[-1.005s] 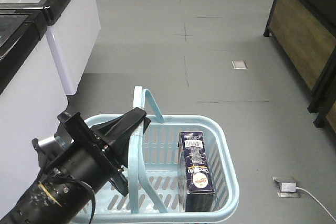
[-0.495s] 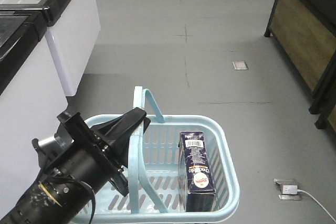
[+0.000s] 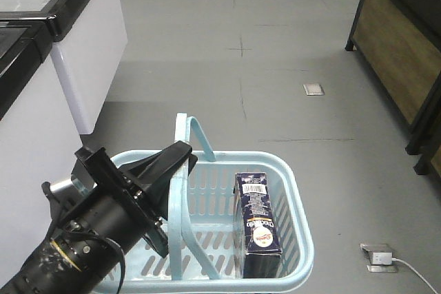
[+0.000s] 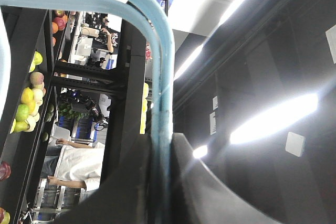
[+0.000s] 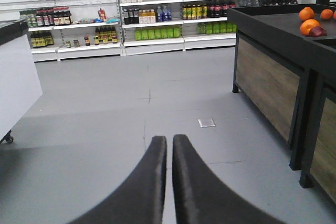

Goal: Left arm holds basket, right arm returns cookies
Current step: 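Drive forward toward the drink shelves holding the basket in left gripper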

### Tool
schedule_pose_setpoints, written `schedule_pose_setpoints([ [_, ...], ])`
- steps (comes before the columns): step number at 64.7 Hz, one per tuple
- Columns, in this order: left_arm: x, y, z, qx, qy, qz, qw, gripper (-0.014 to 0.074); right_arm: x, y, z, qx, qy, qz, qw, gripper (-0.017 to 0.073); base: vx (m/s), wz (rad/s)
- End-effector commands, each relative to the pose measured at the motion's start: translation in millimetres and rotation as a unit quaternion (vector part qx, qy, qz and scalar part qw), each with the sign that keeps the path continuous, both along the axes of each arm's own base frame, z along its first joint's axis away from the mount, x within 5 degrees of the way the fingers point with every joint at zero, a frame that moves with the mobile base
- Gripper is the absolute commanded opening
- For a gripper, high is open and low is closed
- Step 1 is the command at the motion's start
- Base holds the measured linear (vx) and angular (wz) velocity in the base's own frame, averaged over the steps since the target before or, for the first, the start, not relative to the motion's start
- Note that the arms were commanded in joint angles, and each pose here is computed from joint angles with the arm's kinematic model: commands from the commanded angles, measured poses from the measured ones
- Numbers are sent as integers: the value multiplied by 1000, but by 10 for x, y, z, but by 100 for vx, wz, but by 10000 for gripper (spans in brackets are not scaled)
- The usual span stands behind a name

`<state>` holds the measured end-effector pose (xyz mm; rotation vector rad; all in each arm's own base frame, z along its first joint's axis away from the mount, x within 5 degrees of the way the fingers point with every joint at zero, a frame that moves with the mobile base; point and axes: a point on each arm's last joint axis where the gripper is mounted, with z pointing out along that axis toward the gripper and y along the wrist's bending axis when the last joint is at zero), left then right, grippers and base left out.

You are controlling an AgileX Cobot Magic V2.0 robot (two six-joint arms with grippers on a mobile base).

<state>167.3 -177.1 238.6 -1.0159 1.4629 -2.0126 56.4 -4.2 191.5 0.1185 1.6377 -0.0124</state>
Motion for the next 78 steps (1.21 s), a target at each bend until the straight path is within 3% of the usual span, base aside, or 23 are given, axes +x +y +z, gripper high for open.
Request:
schedule_pose_setpoints([
  [1, -64, 76, 412, -117, -127, 15, 985, -3, 0, -5, 16, -9, -35, -3, 999, -3, 12, -5],
  [78, -64, 76, 412, -117, -127, 15, 985, -3, 0, -5, 16, -9, -35, -3, 999, -3, 13, 6],
])
